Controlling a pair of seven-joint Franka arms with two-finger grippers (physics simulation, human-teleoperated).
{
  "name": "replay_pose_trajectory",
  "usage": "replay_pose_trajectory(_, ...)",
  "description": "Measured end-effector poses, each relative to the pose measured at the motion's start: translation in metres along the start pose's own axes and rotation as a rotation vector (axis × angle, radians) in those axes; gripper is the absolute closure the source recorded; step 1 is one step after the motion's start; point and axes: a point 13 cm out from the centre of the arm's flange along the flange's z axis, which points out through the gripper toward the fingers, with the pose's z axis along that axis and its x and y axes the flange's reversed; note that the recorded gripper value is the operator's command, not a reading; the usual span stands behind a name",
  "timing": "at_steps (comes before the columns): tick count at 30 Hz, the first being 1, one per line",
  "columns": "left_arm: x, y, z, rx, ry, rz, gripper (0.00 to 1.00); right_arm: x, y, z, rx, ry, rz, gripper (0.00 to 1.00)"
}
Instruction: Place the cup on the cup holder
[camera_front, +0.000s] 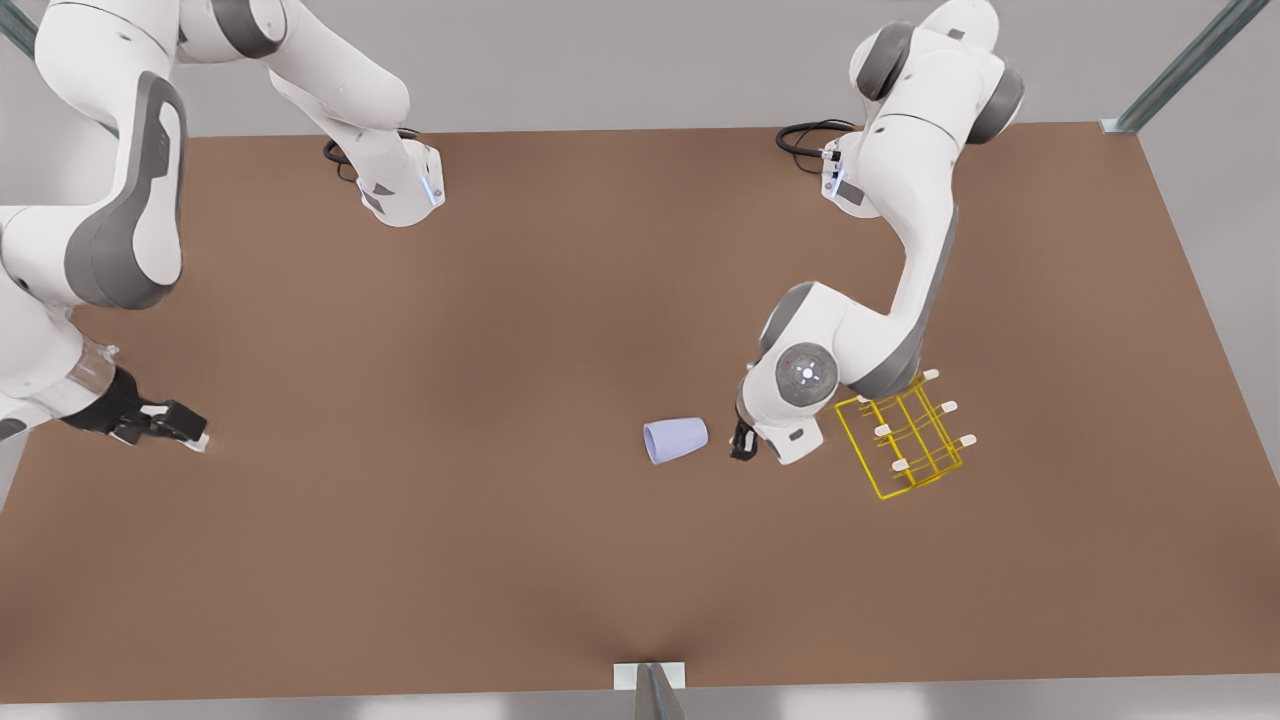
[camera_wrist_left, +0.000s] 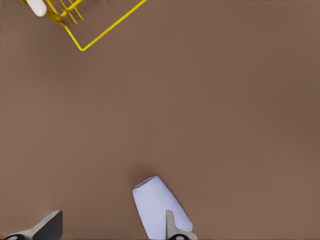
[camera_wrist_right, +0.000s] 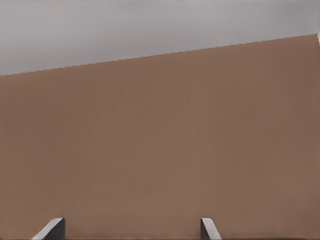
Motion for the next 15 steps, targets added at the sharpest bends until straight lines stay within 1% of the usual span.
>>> replay_pose_trajectory(4,-0.006,-0.011,0.023,0.035,-0.013,-0.234,0.00,0.041,0.034,-0.043,0.064,0.061,-0.068,0.00)
replay_pose_trajectory(7,-0.002,-0.019,0.038,0.065,-0.037,-0.366,0.00,0.074,0.033,-0.049,0.069,0.130,-0.075,0.00)
replay_pose_trajectory(12,0.032,0.005,0.085,0.083,-0.130,-0.452,0.00,0.096,0.029,-0.046,0.065,0.213,-0.083,0.00)
replay_pose_trajectory(15,0.043,0.007,0.098,0.104,-0.135,-0.514,0.00,0.105,0.029,-0.044,0.065,0.252,-0.091,0.00)
